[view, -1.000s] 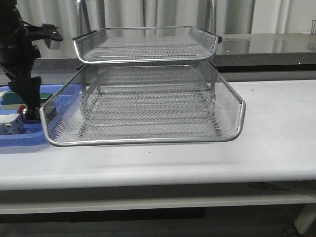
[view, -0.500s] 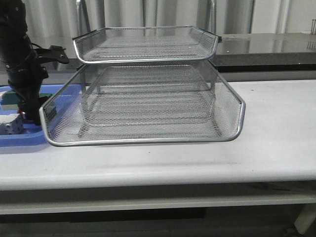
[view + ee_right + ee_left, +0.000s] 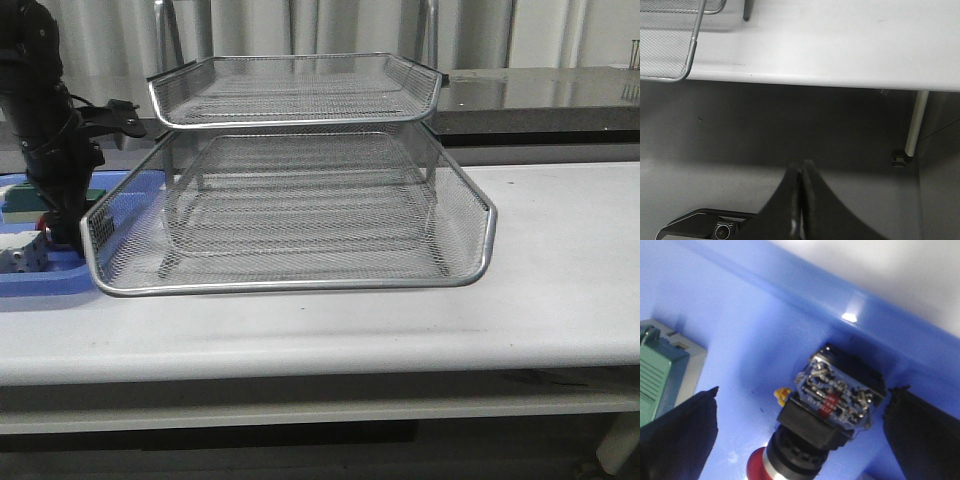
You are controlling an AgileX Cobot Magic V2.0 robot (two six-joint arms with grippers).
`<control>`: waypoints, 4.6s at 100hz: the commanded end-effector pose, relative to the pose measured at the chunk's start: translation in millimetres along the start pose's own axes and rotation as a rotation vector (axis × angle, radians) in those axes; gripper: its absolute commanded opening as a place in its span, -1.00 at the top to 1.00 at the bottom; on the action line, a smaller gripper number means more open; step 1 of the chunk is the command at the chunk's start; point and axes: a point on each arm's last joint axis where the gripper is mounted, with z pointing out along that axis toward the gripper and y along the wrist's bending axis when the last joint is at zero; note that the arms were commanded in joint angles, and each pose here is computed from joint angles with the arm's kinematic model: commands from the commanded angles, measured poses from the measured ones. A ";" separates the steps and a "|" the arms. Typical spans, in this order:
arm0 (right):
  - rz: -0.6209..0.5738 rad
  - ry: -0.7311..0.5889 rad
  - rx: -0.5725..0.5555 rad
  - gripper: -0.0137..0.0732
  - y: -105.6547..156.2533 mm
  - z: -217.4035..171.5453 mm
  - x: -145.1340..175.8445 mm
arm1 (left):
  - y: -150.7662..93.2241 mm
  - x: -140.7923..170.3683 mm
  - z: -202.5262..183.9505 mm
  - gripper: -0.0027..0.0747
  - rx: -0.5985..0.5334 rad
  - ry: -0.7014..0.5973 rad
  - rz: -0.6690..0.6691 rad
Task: Place button on rack with both arms
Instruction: 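Lower the left gripper onto the red push button and grasp it, then lift the red push button and carry it over the pulled-out tier, then lower the button into the tier and open the left gripper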
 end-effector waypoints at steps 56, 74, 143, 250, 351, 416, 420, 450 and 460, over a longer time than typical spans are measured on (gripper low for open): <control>-0.006 -0.081 0.004 0.84 -0.4 -6.9 -10.5 | 8.4 -7.4 -24.4 0.83 -0.052 -0.048 -0.005; -0.006 -0.081 0.004 0.84 -0.4 -6.9 -10.5 | 12.3 -7.3 -37.2 0.88 -0.024 -0.023 -0.046; -0.006 -0.081 0.004 0.84 -0.4 -6.9 -10.5 | 39.0 11.0 -157.9 0.88 0.042 -0.188 -0.311; -0.006 -0.081 0.004 0.84 -0.4 -6.9 -10.5 | -99.3 4.6 -294.8 0.88 0.263 -0.425 -0.304; -0.006 -0.081 0.004 0.84 -0.4 -6.9 -10.5 | -191.3 -111.4 -201.1 0.88 0.352 -0.352 0.032; -0.006 -0.081 0.004 0.84 -0.4 -6.9 -10.5 | -191.8 -111.9 -201.3 -0.23 0.351 -0.354 0.033; -0.006 -0.081 0.004 0.84 -0.4 -6.9 -10.5 | -191.8 -111.9 -201.3 -0.25 0.351 -0.354 0.033; -0.006 -0.081 0.004 0.84 -0.4 -6.9 -10.5 | -190.6 -112.8 -210.8 -0.27 0.370 -0.354 0.033; -0.006 -0.081 0.004 0.84 -0.4 -6.9 -10.5 | -189.8 -112.7 -222.4 -0.27 0.402 -0.343 0.046</control>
